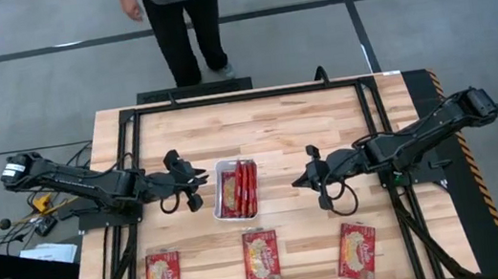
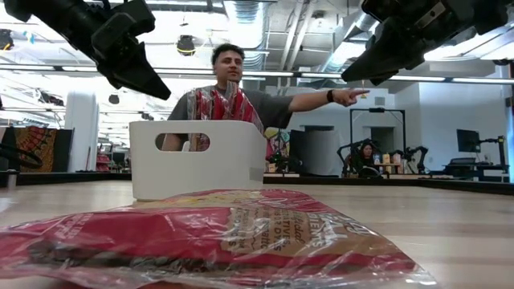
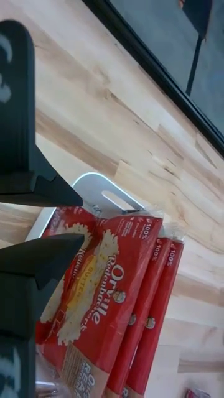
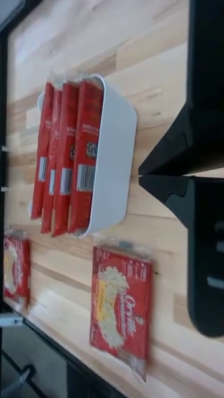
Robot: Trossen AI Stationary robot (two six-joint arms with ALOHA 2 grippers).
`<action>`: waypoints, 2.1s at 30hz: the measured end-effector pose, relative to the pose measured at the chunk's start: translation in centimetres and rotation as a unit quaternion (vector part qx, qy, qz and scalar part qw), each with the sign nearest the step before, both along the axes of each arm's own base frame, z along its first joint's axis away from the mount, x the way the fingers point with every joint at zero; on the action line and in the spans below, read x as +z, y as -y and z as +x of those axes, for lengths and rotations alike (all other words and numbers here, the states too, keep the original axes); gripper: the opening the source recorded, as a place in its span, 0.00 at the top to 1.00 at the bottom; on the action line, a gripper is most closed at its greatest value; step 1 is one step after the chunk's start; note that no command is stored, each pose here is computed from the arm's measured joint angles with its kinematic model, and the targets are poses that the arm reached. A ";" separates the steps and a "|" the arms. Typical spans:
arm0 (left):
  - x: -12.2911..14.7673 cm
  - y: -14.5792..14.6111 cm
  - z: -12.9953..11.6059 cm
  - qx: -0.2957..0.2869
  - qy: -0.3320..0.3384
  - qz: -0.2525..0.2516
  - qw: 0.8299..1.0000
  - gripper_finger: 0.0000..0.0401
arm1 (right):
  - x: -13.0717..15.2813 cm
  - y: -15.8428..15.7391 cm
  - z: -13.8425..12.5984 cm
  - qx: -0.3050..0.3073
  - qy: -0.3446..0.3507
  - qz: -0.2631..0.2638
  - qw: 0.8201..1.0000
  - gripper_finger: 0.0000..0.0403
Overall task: Sort popcorn bags into baskets
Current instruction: Put the red popcorn bag into the white bin
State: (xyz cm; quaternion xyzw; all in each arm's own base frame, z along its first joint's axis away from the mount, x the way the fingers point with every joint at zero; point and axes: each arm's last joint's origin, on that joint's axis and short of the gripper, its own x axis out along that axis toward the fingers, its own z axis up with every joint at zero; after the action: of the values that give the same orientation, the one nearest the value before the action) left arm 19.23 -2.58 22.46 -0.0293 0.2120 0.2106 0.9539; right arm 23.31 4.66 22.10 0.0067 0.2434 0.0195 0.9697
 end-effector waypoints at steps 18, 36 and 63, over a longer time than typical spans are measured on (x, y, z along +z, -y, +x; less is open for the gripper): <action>-0.3 -0.3 -0.3 0.034 -0.024 0.038 0.998 0.82 | -1.9 -1.7 2.7 0.067 -0.039 0.024 0.997 0.93; -0.6 -0.3 -0.5 0.051 -0.028 0.014 0.998 0.82 | -0.5 -0.8 -2.2 -0.085 -0.155 0.069 0.982 0.86; -2.8 0.9 2.8 0.024 -0.037 0.051 0.998 0.82 | -4.4 -5.7 -7.7 -0.249 -0.348 0.225 0.875 0.52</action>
State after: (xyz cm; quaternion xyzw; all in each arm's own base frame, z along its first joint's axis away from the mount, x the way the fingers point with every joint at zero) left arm 22.01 -3.52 19.62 0.0223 0.2348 0.2448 0.9404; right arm 15.59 10.32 17.71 0.2919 0.5447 -0.1724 0.7671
